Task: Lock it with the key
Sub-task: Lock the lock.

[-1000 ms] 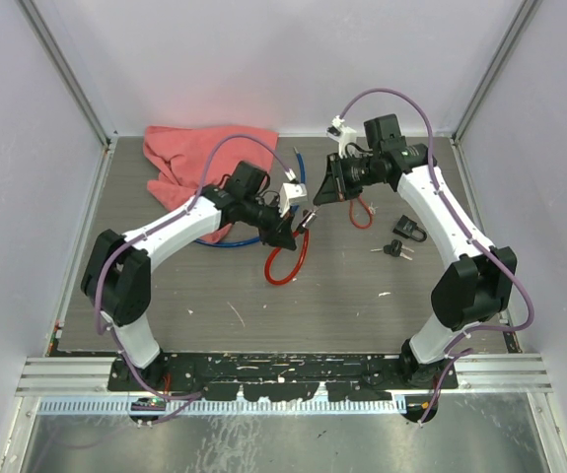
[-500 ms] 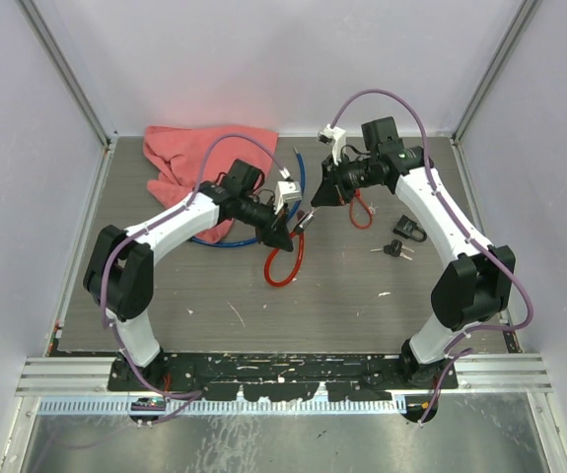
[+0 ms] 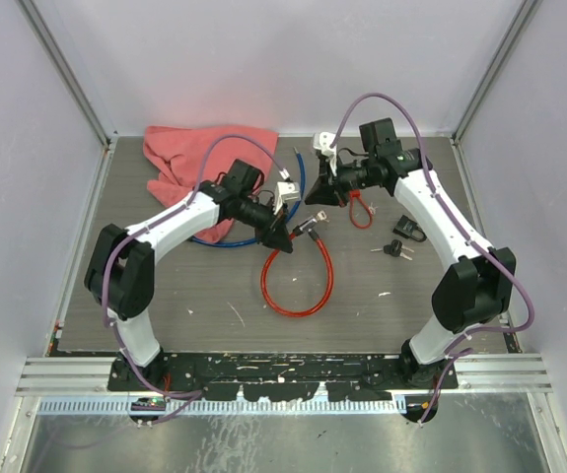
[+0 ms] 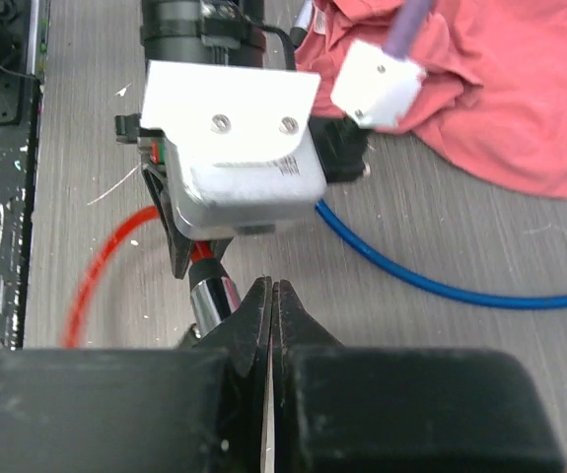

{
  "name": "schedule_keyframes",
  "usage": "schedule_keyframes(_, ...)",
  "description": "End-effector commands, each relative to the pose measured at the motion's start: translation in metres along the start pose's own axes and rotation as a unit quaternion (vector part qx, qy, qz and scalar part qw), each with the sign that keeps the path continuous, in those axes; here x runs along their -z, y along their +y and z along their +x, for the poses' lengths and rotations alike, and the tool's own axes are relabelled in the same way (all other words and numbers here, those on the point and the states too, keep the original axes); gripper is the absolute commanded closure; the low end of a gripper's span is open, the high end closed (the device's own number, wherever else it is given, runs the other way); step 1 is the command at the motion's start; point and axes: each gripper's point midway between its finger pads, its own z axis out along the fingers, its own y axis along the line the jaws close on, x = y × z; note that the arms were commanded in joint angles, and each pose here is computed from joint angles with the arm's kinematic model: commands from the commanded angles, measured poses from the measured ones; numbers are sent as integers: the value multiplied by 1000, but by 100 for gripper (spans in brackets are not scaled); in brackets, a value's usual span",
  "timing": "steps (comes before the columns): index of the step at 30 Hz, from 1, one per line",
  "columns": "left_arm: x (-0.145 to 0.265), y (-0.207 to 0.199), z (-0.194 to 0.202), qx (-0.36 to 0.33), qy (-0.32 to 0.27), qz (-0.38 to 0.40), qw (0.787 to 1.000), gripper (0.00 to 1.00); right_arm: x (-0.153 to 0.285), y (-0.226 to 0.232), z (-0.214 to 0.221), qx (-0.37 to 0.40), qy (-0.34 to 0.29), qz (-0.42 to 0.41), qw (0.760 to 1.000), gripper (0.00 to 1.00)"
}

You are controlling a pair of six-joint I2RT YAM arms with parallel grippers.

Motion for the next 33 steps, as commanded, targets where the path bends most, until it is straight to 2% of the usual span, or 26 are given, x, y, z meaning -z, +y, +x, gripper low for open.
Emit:
schedule_keyframes(1, 2, -8, -12, -19, -15, 19, 1000, 100, 5, 9, -31, 126, -42, -25, 991, 97)
schedule_keyframes(4, 4, -9, -10, -18, -11, 13, 1000, 100, 6, 4, -39, 98, -45, -24, 994, 95)
schedule_keyframes(10, 6, -2, -4, -17, 0, -15, 1000, 100, 28, 17, -48, 49, -60, -54, 996, 68)
schedule_keyframes(18, 16, 10, -12, -62, -10, -119, 991, 100, 56, 35, -27, 2, -95, -60, 994, 49)
schedule_keyframes(26, 25, 4, -14, -120, -7, -186, 975, 100, 54, 49, 7, -70, -112, -86, 987, 43)
schedule_keyframes(33, 37, 1, -26, -163, 9, -229, 960, 100, 57, 57, 1, -15, -126, -86, 988, 39)
